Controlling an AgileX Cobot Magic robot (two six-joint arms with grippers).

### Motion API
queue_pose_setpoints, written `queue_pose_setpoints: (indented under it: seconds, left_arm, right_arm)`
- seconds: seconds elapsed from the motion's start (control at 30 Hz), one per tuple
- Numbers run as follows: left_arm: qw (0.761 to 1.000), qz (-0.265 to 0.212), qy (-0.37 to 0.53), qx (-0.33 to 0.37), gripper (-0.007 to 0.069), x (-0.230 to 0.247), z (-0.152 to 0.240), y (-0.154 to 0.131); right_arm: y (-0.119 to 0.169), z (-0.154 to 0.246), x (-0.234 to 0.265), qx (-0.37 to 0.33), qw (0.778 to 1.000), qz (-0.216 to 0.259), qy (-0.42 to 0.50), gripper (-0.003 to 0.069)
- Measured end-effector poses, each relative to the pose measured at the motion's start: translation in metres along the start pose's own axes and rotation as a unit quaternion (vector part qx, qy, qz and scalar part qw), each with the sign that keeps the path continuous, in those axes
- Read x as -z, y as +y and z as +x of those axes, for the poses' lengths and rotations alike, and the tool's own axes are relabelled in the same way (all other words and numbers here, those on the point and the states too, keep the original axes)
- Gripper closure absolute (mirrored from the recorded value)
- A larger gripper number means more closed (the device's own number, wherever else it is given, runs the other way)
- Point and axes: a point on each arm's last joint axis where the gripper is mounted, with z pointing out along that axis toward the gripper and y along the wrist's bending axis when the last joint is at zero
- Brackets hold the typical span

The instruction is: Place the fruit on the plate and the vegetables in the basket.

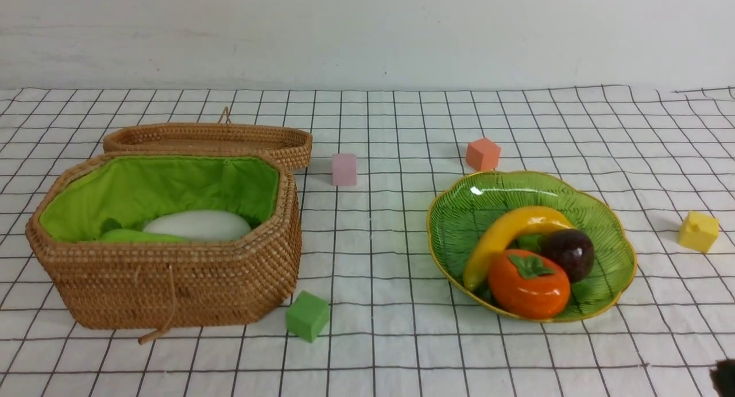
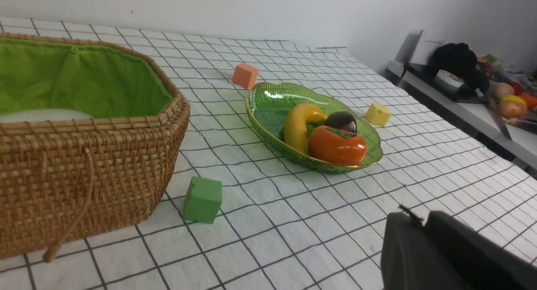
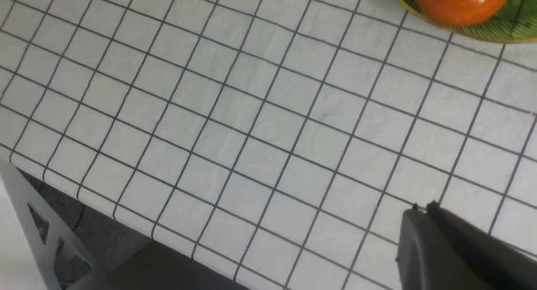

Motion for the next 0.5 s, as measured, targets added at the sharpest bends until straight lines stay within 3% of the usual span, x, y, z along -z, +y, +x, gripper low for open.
queue_pose_setpoints:
  seconds: [0.4,0.5]
  left_arm:
    - [1.000,-0.001,0.001,0.000,0.0554,0.000,0.000,0.000]
    - [1.000,-0.001,0.001,0.000,0.0554,0.000,0.000,0.000]
  right_arm:
    - [-0.011,0.030,0.034,-0.002,0.998,-0.020,-0.053,0.0632]
    - [-0.017,0.032,0.039,-0.028,0.997,-0.002,-0.070,0.0632]
